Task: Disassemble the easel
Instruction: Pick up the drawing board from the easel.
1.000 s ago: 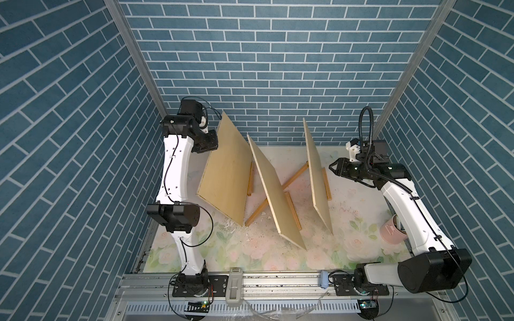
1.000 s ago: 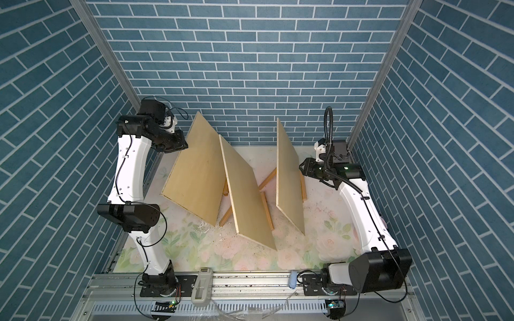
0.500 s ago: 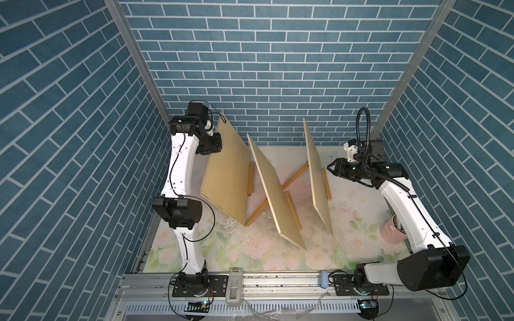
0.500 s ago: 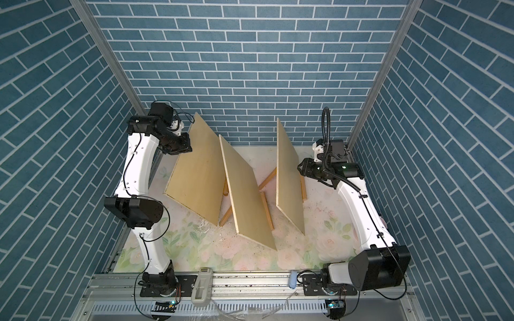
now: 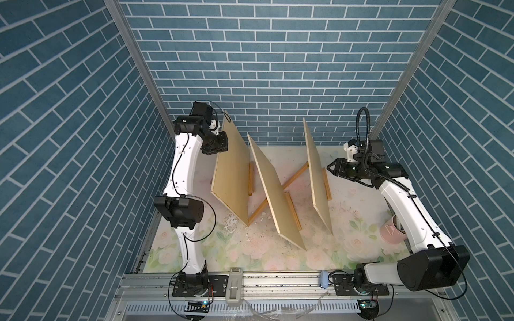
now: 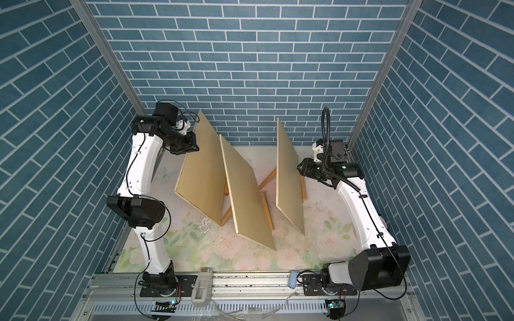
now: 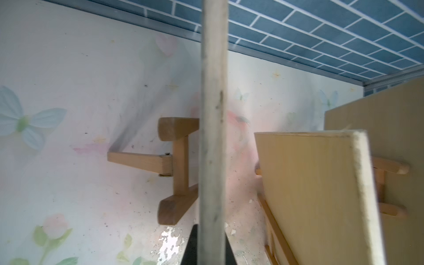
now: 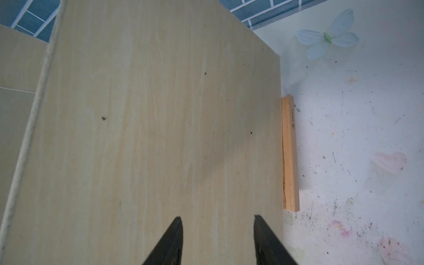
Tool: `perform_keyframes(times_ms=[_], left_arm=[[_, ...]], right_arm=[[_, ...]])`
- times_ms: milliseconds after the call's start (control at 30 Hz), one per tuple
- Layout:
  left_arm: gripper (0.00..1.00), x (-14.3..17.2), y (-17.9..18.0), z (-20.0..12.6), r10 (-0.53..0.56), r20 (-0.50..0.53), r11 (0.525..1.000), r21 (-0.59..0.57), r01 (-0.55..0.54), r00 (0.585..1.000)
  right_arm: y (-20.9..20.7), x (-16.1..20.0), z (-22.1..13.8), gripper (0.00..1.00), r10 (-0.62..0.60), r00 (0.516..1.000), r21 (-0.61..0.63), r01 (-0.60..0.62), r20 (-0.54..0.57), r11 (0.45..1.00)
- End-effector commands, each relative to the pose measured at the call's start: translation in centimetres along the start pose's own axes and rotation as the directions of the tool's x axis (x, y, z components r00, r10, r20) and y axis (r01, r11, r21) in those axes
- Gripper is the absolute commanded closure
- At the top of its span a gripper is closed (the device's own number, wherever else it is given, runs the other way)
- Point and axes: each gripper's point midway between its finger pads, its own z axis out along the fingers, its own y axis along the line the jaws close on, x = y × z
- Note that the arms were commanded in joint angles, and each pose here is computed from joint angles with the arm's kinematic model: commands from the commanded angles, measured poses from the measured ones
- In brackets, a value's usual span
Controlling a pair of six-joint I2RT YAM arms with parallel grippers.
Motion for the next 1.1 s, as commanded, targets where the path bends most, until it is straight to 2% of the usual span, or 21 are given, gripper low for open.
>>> perform_keyframes(times_ms=[0,233,567,867,1067], left_arm=[[1.00,0.8,1.2,0.3,0.014,-0.022,0.998,-0.068,-0.016,1.000],[1.00,0.8,0.2,-1.2,0.019,0.026,0.997,-0.081,-0.017,0.999],[1.00,0.7,-4.0,-6.2,0.028,0.152,0.999,0.040,-0.034,0.988],[1.00,1.5,-5.1,-12.5,0.024,0.269,0.996,0.072,-0.045,0.963],[1.00,2.8,-4.7,-17.0,0.032,0.334,0.998,0.046,-0.051,0.942]], right_arm=[[0.6,0.1,-0.2,0.50,-0.010,1.000,-0.010,0.009,-0.014,1.000],[0.6,0.4,-0.3,0.51,-0.021,1.000,-0.014,0.021,-0.020,1.000],[0.9,0.7,-0.3,0.52,-0.028,0.999,-0.046,0.027,-0.017,0.999],[1.5,0.9,-0.5,0.52,-0.037,0.999,-0.074,0.036,-0.016,0.997],[2.0,0.6,-0.8,0.52,-0.042,0.999,-0.090,0.041,-0.006,0.995]])
